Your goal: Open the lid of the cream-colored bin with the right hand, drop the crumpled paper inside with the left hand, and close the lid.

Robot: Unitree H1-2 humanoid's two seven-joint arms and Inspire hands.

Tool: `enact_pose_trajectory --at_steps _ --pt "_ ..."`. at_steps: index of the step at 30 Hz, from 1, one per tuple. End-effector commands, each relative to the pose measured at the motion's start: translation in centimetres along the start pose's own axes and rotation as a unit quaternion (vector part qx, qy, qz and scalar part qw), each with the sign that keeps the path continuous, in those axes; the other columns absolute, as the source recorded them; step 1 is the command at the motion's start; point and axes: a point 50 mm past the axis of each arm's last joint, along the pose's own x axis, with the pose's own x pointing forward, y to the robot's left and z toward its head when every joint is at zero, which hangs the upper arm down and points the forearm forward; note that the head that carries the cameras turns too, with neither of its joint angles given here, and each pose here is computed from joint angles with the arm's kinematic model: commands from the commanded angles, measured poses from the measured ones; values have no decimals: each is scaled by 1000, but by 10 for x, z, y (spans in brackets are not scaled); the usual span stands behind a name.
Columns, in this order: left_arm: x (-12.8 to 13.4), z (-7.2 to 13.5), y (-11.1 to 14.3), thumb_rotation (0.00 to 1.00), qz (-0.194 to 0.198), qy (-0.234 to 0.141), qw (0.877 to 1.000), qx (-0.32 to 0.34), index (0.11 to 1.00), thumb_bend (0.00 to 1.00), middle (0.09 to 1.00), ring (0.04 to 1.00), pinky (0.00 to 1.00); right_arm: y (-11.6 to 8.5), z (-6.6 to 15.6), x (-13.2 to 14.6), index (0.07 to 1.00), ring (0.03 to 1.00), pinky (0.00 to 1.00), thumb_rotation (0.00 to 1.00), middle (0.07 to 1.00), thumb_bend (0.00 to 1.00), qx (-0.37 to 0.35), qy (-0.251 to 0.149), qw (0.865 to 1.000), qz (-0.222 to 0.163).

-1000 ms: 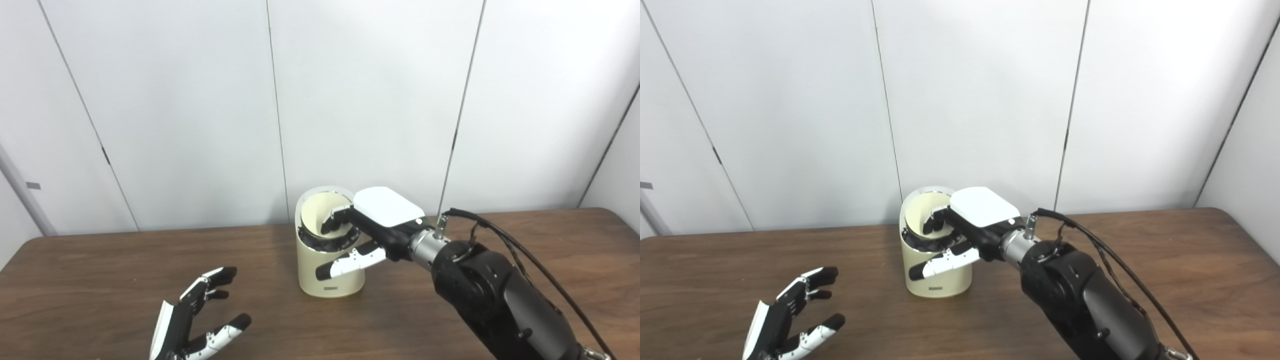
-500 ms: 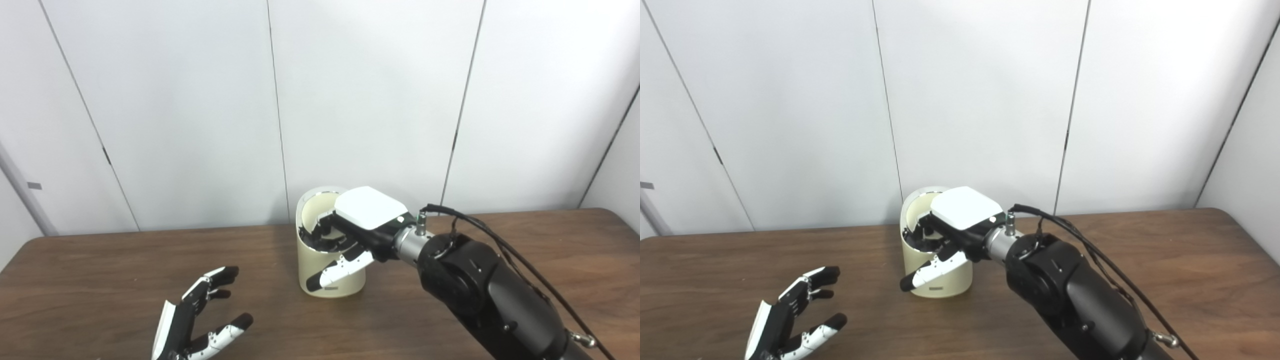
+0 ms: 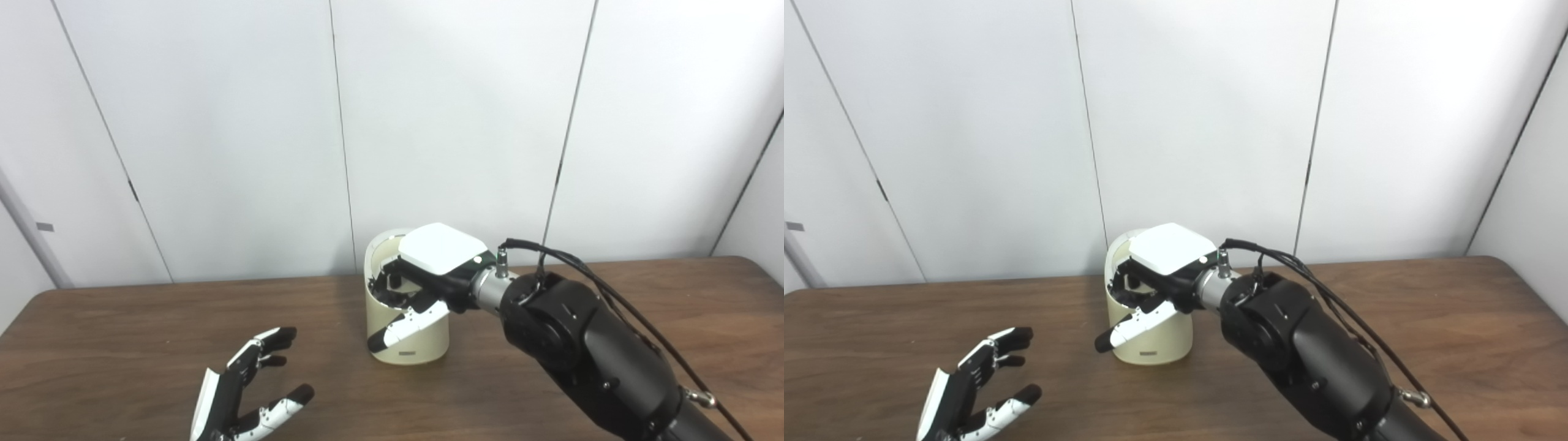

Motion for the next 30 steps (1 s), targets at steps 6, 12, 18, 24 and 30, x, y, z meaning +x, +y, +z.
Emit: enact_pose_trajectory --at_steps 6,12,18,24,30 --pt "0 8 2 546 7 -16 1000 -4 759 931 776 775 690 9 -5 2 705 764 780 954 728 911 28 -5 999 28" --pt "0 7 4 551 5 -16 1000 -4 763 938 781 784 707 10 -10 -1 734 788 799 977 751 886 42 7 998 43" --pt "-1 8 5 551 3 -17 1000 -2 764 934 782 785 710 15 -15 -3 716 773 817 993 739 894 61 14 997 45" --pt "-2 11 6 556 2 -15 1000 -2 766 937 783 784 706 19 -17 -5 714 770 819 990 744 891 81 20 995 49" --pt "-2 13 7 563 1 -16 1000 3 763 934 779 778 698 26 -17 -6 712 770 813 991 747 886 94 21 994 57"
